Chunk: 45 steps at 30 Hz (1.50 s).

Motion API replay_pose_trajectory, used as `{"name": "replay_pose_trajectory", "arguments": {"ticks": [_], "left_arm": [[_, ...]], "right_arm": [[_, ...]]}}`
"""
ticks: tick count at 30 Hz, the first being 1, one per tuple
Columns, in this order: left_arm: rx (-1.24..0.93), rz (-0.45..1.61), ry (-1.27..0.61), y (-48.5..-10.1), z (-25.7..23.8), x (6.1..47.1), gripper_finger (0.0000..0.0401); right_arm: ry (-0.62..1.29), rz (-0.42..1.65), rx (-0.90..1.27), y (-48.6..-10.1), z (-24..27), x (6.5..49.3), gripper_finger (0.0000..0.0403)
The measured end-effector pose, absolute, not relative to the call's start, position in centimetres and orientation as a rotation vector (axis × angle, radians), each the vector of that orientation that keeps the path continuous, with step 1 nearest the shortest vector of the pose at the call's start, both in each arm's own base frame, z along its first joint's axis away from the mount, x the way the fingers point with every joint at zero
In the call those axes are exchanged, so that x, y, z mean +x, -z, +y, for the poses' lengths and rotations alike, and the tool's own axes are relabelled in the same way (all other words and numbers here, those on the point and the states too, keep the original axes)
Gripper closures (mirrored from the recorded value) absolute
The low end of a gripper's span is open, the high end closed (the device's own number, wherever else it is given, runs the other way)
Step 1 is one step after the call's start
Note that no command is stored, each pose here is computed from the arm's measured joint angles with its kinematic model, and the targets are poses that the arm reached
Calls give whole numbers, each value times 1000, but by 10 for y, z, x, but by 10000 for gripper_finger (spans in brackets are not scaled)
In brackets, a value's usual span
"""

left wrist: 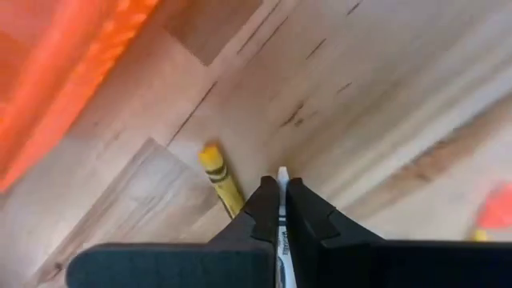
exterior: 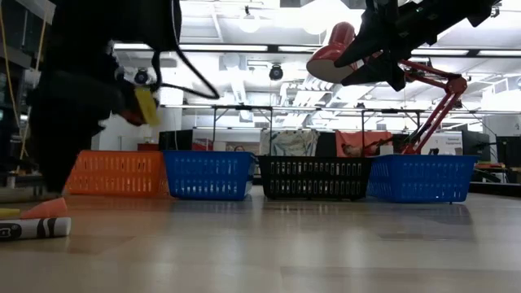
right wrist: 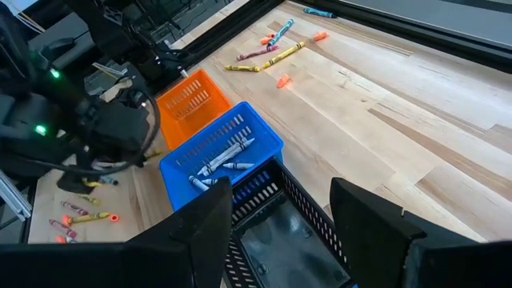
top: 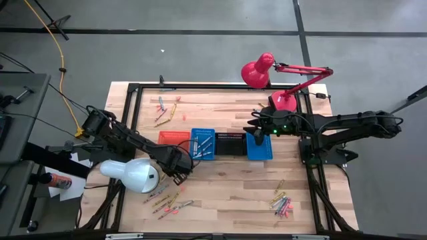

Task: Sort crayons
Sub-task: Put the white crayon into the left blue bin, then put the top left white crayon into the left blue bin

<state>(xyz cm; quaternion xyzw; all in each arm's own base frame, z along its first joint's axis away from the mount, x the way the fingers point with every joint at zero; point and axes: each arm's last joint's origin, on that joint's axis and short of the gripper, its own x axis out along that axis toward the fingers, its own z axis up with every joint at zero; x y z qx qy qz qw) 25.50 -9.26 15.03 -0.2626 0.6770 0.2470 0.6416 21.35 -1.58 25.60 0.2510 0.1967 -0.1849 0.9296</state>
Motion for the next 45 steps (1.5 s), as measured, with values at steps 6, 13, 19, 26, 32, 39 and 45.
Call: {"name": "replay_pose_trajectory", "arguments": {"ticks": [6,13,19,26,32,39,45], "left_arm": [[-646,1465,-464,-180,-85,250,401],[-671,1249,-433,-221,-61,242,400],[-666,969,-348,-248,-39,253,400],[-644,710,-238,-267,-26,273,401],[-614,802,-272,-261,-24,265,401],[-598,864,-472,-251,-60,246,401],[-729,906,-576,-231,-87,247,401]], "right_arm": [[379,402,515,-256,-16,214,199],[379,401,515,-256,-16,214,199],[379,400,515,-256,-16,214,199],[379,399,518,-256,-16,214,199],[380,398,524,-256,-16,214,199],[381,398,526,-256,-16,214,199],[381,403,524,-256,-16,213,199]]}}
